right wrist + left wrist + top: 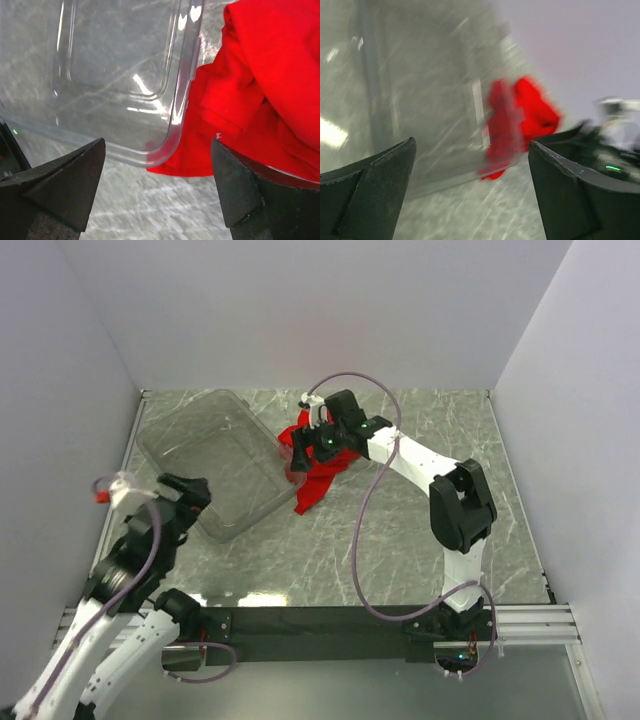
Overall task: Fold and stack the t-shirts
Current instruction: Adjust the bin at the corner of the board.
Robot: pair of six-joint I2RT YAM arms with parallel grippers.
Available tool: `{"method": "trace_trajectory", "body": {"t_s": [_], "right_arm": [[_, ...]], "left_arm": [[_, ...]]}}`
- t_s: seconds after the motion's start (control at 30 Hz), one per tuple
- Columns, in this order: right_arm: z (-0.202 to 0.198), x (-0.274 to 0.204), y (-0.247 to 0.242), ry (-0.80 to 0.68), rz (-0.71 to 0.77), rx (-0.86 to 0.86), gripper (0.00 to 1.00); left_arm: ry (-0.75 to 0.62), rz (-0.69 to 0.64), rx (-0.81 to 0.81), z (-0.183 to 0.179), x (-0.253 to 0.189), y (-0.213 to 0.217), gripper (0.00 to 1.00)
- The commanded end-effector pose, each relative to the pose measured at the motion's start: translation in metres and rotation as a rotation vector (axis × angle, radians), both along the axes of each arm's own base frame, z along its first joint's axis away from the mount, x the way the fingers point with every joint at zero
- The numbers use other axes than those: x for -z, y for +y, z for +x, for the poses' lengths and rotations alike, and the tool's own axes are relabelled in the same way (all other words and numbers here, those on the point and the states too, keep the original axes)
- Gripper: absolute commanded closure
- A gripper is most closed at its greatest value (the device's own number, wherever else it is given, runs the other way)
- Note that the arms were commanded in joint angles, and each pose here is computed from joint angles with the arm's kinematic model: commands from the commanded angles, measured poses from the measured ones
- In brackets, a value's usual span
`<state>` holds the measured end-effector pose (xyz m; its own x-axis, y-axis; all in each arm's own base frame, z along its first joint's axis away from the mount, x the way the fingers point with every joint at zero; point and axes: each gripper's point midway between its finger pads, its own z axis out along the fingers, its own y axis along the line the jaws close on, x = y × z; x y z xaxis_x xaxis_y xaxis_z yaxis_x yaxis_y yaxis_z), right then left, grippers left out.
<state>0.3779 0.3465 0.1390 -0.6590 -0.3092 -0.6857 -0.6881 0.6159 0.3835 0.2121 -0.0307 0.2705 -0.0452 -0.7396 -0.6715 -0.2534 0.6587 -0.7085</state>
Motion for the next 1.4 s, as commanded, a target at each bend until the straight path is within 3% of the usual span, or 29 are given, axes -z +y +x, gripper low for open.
{"method": "trace_trajectory", "body": {"t_s": [0.0, 0.1, 0.13, 0.2, 0.33, 0.5, 0.77, 0.93, 1.07, 1.13, 1.2, 1.3, 1.37], "right_arm": [[0.001, -0.05, -0.007, -0.142, 0.014, -0.083, 0.08], [-0.021, -0.063, -0.021, -0.127, 0.056, -0.192, 0.09], [-0.029, -0.069, -0.028, -0.148, 0.062, -0.219, 0.09], [-0.035, -0.077, -0.041, -0.167, 0.093, -0.233, 0.09], [-0.045, -0.087, -0.069, -0.191, 0.124, -0.194, 0.09], [-0.051, -0.09, -0.096, -0.164, 0.165, -0.147, 0.09], [-0.052, -0.093, -0.115, -0.161, 0.188, -0.136, 0.09], [-0.052, -0.092, -0.117, -0.146, 0.215, -0.142, 0.1], [-0.052, -0.092, -0.122, -0.137, 0.24, -0.139, 0.1], [-0.051, -0.091, -0.126, -0.133, 0.246, -0.133, 0.1], [-0.053, -0.089, -0.129, -0.126, 0.251, -0.134, 0.1], [-0.053, -0.088, -0.138, -0.127, 0.256, -0.125, 0.1], [-0.051, -0.088, -0.145, -0.127, 0.255, -0.11, 0.1]], "left_arm": [[0.292, -0.03, -0.055, 0.011, 0.066, -0.014, 0.01], [0.419, 0.02, -0.06, 0.025, 0.084, -0.015, 0.01], [0.447, 0.029, -0.099, 0.032, 0.087, 0.003, 0.01], [0.478, -0.061, -0.107, 0.048, 0.094, 0.021, 0.01], [0.604, -0.088, -0.146, 0.051, 0.109, 0.046, 0.11], [0.708, -0.095, -0.097, 0.053, 0.132, 0.038, 0.13], [0.817, -0.112, -0.044, 0.049, 0.174, 0.029, 0.28], [0.911, -0.053, -0.064, 0.038, 0.202, 0.036, 0.37], [0.964, 0.023, -0.089, 0.039, 0.211, 0.048, 0.57], [0.942, 0.108, -0.117, 0.05, 0.2, 0.062, 0.7], [0.959, 0.198, -0.148, 0.058, 0.198, 0.078, 0.77], [1.005, 0.36, -0.122, 0.073, 0.196, 0.097, 1.0], [1.038, 0.463, -0.112, 0.085, 0.195, 0.113, 1.0]]}}
